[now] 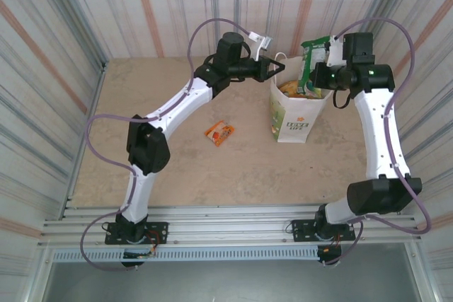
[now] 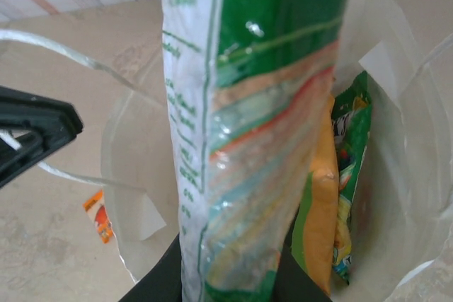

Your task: Place the snacks into the paper bag

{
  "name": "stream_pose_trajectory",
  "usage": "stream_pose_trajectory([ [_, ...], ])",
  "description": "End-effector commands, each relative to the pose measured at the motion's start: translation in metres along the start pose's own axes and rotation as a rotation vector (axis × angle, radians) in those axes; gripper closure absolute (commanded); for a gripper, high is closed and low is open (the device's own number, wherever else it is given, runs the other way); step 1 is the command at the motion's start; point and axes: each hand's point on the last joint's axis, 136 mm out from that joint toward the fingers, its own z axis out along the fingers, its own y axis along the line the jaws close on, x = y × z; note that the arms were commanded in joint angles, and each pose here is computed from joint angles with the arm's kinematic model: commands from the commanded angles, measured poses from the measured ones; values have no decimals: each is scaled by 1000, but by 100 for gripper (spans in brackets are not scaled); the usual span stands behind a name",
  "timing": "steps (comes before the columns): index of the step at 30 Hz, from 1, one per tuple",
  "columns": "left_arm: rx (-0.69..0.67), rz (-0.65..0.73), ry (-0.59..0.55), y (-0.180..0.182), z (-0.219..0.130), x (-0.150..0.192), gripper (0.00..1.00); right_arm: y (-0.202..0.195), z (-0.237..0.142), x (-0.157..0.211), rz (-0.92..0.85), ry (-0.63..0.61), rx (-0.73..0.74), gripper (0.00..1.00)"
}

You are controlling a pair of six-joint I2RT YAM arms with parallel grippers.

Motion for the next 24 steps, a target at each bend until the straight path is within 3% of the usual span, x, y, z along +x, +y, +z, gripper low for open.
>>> stream_pose_trajectory([
  [1, 59, 37, -37, -20, -5, -17, 100, 5, 0, 13, 11, 78, -26, 90],
  [24, 114, 156, -82, -65, -19, -30, 100, 32, 80, 50, 13, 388, -146, 87],
])
